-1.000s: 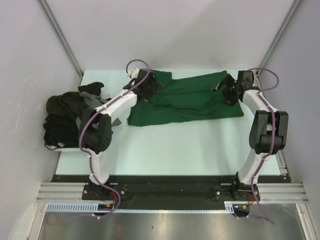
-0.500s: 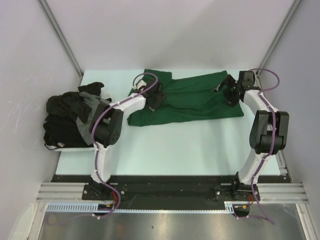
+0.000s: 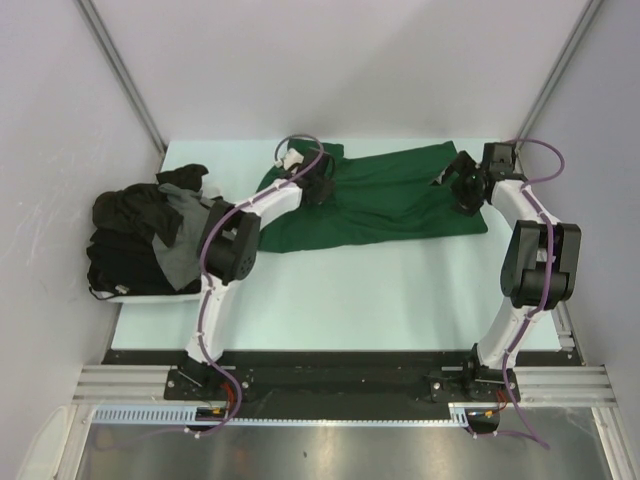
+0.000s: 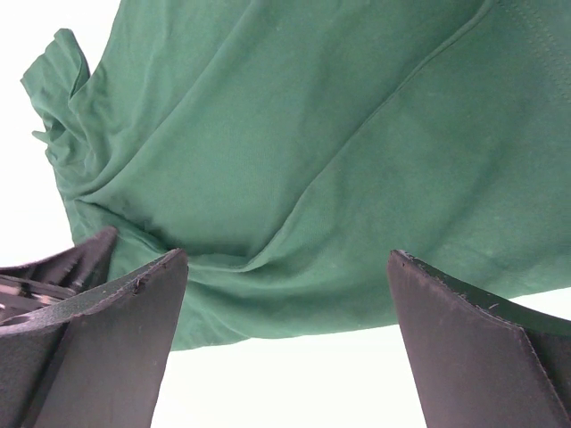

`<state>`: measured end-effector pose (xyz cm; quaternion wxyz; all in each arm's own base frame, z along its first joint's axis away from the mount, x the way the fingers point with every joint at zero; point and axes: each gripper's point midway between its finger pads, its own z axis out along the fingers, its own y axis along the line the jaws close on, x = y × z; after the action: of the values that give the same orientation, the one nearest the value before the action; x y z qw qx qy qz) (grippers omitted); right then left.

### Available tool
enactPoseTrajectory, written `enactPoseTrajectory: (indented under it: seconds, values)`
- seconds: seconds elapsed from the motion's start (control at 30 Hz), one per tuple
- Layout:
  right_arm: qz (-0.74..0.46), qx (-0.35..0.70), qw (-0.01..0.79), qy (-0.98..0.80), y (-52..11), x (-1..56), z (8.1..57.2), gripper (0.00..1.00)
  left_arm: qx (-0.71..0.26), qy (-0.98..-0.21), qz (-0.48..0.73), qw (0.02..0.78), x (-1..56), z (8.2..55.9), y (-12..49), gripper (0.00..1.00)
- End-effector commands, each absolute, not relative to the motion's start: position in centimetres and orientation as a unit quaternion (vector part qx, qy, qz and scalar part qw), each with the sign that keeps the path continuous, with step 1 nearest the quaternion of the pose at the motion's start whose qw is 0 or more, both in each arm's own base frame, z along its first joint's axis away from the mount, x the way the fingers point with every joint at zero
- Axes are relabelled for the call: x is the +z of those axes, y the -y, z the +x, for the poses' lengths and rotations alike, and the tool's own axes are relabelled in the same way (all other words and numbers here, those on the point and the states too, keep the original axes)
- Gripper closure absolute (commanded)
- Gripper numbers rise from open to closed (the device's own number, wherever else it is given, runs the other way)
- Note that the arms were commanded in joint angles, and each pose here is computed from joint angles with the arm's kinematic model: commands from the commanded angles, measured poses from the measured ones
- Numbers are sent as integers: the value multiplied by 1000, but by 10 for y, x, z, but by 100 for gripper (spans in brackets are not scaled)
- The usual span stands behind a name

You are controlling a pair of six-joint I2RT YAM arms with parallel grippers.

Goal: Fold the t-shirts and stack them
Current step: Fold the flattened tshirt in 1/3 of the way

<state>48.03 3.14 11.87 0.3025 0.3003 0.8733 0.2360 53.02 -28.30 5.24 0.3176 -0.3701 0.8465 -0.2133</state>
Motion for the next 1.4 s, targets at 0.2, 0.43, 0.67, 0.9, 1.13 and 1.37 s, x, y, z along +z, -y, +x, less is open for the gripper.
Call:
enactPoseTrajectory:
  seconds: [0.2, 0.43, 0.67, 0.9, 1.13, 1.37]
  values:
    - [296, 243, 322, -866, -27, 138, 482, 0, -279, -823, -245, 429, 112, 588, 336, 100]
    - [293, 242, 310, -871, -29, 129, 484, 0, -258, -856, -182, 410, 89, 580, 342, 27]
    - [281, 247, 304, -876, -32, 131, 478, 0, -167, -859, -161, 457, 172, 561, 283, 0]
    - [276, 213, 276, -896, -31, 111, 460, 0, -149, -854, -221, 446, 212, 467, 207, 1]
    - [321, 168, 246, -899, -3, 74, 429, 0, -132, -889, -276, 341, 121, 389, 179, 9]
    - [338, 130, 233, -902, 20, 60, 408, 0, -92, -897, -313, 299, 73, 364, 142, 17]
